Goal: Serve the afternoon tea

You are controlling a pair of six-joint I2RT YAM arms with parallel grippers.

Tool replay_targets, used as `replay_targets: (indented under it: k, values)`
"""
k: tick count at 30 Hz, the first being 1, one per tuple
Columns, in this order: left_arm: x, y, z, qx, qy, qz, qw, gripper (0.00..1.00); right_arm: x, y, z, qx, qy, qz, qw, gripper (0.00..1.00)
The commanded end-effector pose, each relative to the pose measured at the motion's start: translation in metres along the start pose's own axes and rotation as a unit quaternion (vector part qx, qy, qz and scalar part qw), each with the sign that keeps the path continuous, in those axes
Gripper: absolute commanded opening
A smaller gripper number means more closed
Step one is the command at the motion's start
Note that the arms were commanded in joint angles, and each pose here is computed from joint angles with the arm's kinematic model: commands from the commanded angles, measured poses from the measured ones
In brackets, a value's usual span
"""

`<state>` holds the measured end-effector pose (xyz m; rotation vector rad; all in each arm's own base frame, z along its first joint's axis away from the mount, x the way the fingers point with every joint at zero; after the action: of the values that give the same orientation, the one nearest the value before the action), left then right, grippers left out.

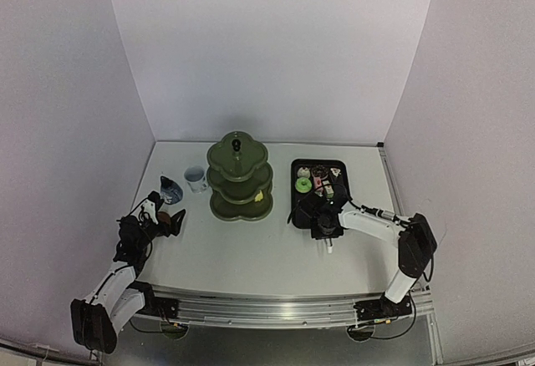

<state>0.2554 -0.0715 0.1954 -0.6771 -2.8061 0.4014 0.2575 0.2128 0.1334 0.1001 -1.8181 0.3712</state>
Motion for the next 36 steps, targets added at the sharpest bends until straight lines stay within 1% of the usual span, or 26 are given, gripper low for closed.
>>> replay_targets:
  k: [1,4,6,12,16,18,22,25,31,34,36]
  values:
    - [0.0,-0.005,-0.005,-0.012,-0.005,0.012,1.0,1.0,-0.007,0.0,-0.017,0.007,-0.018,-0.015,1.0,0.32]
    - [-0.001,-0.005,-0.005,-0.011,-0.005,0.012,1.0,1.0,-0.013,-0.001,-0.024,0.012,-0.02,-0.025,0.999,0.32]
    - [-0.001,-0.005,-0.005,-0.011,-0.004,0.014,1.0,1.0,-0.017,0.001,-0.028,0.019,-0.02,-0.032,0.999,0.3]
    - [-0.002,-0.009,-0.008,-0.011,0.0,0.028,1.0,1.0,-0.017,0.005,-0.03,0.033,-0.017,-0.047,0.998,0.08]
    - [-0.004,-0.01,-0.009,-0.003,0.004,0.035,0.999,1.0,-0.006,0.0,-0.027,0.032,-0.03,-0.05,0.998,0.0]
    - [-0.004,-0.01,-0.01,0.003,0.006,0.033,0.999,1.0,0.007,-0.002,-0.027,0.036,-0.043,-0.046,0.997,0.0]
    - [-0.006,-0.008,-0.009,0.011,0.012,0.028,0.999,1.0,0.043,0.004,-0.026,0.071,-0.08,-0.022,0.994,0.0]
    - [-0.007,-0.007,-0.008,0.012,0.014,0.025,1.0,1.0,0.063,0.014,-0.017,0.091,-0.091,-0.014,0.992,0.0]
    - [-0.008,-0.006,-0.007,0.011,0.019,0.023,1.0,1.0,0.077,0.046,0.002,0.113,-0.087,-0.016,0.99,0.0]
    - [-0.008,-0.006,-0.006,0.013,0.021,0.023,0.999,1.0,0.079,0.052,0.003,0.099,-0.086,-0.025,0.991,0.0]
    - [-0.008,-0.006,-0.006,0.014,0.021,0.024,0.999,1.0,0.088,0.067,0.002,0.113,-0.099,-0.039,0.988,0.0]
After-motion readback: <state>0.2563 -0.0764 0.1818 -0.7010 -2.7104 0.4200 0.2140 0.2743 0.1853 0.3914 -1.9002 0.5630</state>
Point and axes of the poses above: each gripper's point midway between its finger pads, its own x axis back along the fingers, its own y axis along the line the jaws close on, z = x × y, the point moved 5 cm from there along x, back along the fingers, and after that the axes turned 15 degrees about x, right-handed, at the moved point
